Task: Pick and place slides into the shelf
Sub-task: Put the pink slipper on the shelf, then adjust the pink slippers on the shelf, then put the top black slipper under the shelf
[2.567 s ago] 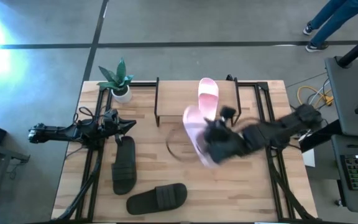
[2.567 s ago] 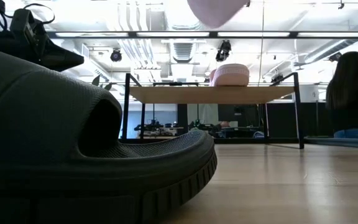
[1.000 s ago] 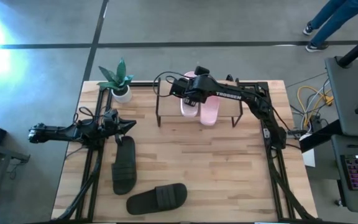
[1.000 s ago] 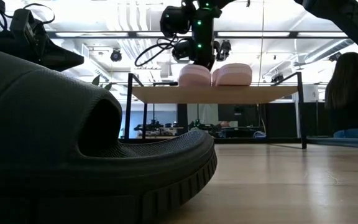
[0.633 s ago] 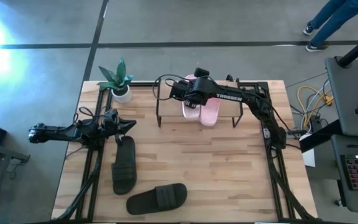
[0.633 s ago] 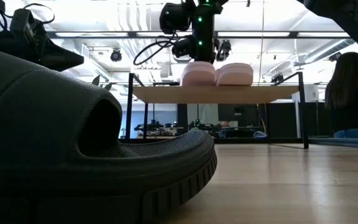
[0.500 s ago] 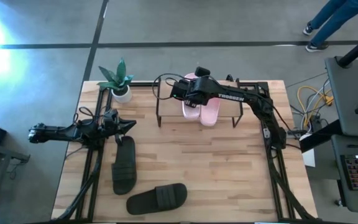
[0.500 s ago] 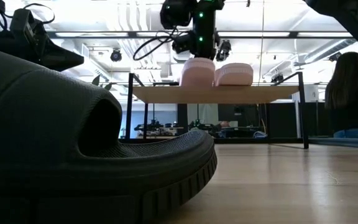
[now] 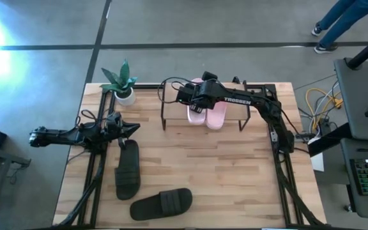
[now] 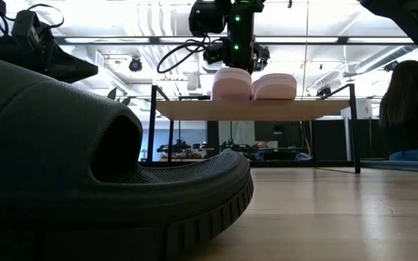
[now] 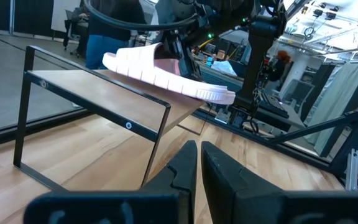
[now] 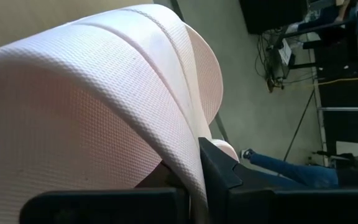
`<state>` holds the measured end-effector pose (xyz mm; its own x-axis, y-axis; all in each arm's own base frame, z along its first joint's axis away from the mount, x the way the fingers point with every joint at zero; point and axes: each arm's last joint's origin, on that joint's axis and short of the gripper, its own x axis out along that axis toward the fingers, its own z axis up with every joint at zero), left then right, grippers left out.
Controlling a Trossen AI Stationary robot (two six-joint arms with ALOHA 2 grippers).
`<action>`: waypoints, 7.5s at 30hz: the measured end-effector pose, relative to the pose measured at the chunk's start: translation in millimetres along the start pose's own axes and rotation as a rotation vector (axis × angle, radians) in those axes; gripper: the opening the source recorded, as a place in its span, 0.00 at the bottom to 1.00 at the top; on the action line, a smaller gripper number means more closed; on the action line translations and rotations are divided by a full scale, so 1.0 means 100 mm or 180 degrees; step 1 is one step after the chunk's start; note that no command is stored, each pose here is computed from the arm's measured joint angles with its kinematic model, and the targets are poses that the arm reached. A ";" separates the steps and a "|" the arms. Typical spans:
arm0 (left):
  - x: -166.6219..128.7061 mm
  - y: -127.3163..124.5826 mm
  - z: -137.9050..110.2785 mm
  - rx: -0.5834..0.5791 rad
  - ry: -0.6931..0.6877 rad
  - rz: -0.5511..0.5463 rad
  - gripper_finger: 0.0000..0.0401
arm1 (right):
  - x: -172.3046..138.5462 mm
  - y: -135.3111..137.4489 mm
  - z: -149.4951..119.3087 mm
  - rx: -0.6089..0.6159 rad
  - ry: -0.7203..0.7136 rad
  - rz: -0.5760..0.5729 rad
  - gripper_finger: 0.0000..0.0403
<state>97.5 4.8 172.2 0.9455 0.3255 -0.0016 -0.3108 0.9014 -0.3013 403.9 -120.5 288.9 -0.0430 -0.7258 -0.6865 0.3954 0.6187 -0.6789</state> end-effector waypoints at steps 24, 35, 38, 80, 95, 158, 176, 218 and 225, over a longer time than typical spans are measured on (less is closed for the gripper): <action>0.00 0.00 0.00 -0.0001 -0.0002 -0.0001 0.02 | -0.44 0.02 -0.07 -0.0159 -0.0195 0.0139 0.37; 0.00 0.00 0.00 0.0001 0.0001 0.0000 0.02 | -0.76 -0.14 -0.30 0.0058 -0.0104 0.0528 0.33; 0.00 0.00 0.00 0.0001 0.0000 -0.0001 0.02 | -0.87 -0.18 -0.35 0.0153 -0.0186 0.0572 0.31; 0.00 0.00 0.00 0.0000 -0.0002 0.0001 0.02 | 0.24 -0.72 -1.17 0.1711 0.0842 0.1484 0.03; 0.00 0.00 0.00 -0.0001 -0.0003 0.0000 0.02 | 0.00 -0.91 -1.33 0.1798 0.0679 0.1251 0.03; 0.05 -0.58 1.15 0.0308 0.2205 -0.1322 0.02 | -1.76 -0.31 -2.05 0.2649 -0.0444 0.2454 0.12; 0.33 -0.58 0.67 0.0025 0.4476 -0.0405 0.09 | -1.79 -0.07 -2.00 0.1919 -0.0340 0.2577 0.12; 0.41 -0.50 -0.02 -0.0719 0.4851 -0.1207 0.44 | -1.80 -0.17 -2.15 0.1513 -0.0347 0.2526 0.12; 0.40 -0.47 0.03 -0.0469 0.4589 -0.0992 0.44 | -1.80 -0.17 -2.15 0.1514 -0.0347 0.2524 0.12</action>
<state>149.2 -24.0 189.1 0.2763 -0.5077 -0.8160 -0.1531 0.8150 -0.5589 207.5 64.6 368.1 0.4776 -0.1829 -0.8593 0.6079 0.7750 0.1729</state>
